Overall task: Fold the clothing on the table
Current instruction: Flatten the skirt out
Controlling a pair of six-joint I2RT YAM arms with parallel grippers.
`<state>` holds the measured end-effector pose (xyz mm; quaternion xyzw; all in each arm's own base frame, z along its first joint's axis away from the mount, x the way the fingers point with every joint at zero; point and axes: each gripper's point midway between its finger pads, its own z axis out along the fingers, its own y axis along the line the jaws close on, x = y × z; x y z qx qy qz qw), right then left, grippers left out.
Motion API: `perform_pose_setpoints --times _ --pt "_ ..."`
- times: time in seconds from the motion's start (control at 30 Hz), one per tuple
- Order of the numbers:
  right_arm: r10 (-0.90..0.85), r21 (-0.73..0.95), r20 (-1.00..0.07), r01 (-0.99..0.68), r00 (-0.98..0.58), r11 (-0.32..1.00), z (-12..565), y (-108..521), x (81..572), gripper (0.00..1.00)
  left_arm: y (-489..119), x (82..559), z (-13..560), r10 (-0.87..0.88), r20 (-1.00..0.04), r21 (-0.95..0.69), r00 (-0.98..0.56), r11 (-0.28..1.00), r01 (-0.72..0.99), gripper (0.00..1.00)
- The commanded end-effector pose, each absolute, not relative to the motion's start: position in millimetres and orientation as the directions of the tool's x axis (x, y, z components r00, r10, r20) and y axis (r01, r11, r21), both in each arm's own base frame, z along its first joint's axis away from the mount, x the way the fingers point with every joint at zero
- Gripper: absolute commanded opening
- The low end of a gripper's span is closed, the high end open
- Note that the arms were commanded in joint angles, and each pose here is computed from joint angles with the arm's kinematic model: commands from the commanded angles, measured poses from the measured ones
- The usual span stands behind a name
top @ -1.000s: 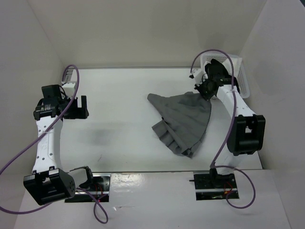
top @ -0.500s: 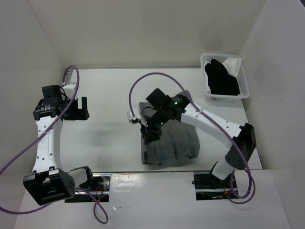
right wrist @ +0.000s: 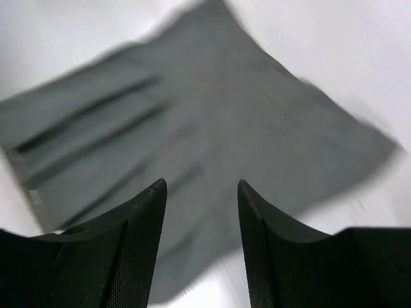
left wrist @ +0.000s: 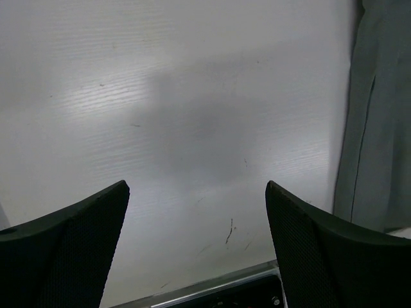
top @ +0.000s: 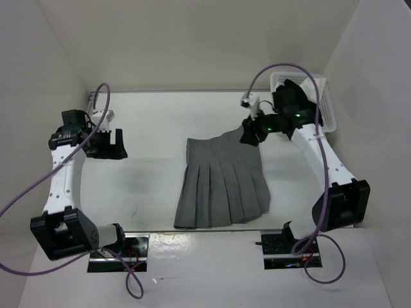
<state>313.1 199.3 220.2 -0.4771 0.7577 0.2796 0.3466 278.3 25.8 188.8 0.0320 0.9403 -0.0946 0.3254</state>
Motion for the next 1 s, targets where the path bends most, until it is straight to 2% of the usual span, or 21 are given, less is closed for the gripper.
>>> perform_pose_setpoints --times 0.0,0.1,0.17,0.33,0.47,0.6,0.73,0.97 --pt "-0.465 -0.022 -0.814 -0.781 -0.349 0.625 231.3 135.7 344.1 0.54 6.2 306.1 190.9 0.047 -0.615 -0.222 -0.787 0.947 0.230 0.92" --pt "-0.405 -0.032 -0.821 -0.675 -0.402 0.737 230.5 98.4 348.8 0.54 -18.3 328.0 181.8 0.081 -0.580 -0.286 -0.810 0.911 0.296 0.89" --pt "-0.384 -0.051 -0.814 -0.605 -0.435 0.794 230.0 83.9 348.2 0.54 -34.2 349.7 192.7 0.082 -0.595 -0.299 -0.800 0.901 0.315 0.88" --pt "-0.288 -0.037 -0.832 -0.472 -0.474 0.881 238.4 51.5 338.3 0.57 -117.5 400.9 183.7 0.153 -0.581 -0.327 -0.800 0.856 0.401 0.86" --pt "-0.226 -0.018 -0.842 -0.393 -0.490 0.919 243.1 22.6 333.7 0.58 -168.4 431.2 161.7 0.108 -0.540 -0.319 -0.835 0.892 0.321 0.85" --pt "-0.189 -0.008 -0.830 -0.326 -0.525 0.945 244.2 4.4 324.5 0.58 -202.0 435.3 126.5 0.032 -0.453 -0.310 -0.891 0.931 0.191 0.85" --pt "-0.143 0.011 -0.838 -0.279 -0.527 0.960 249.7 -11.9 310.9 0.58 -225.5 424.5 96.1 0.063 -0.392 -0.251 -0.918 0.952 0.173 0.85" --pt "-0.111 0.032 -0.846 -0.257 -0.522 0.966 246.4 -17.4 301.6 0.58 -222.3 415.1 62.1 0.064 -0.323 -0.213 -0.944 0.967 0.138 0.83"
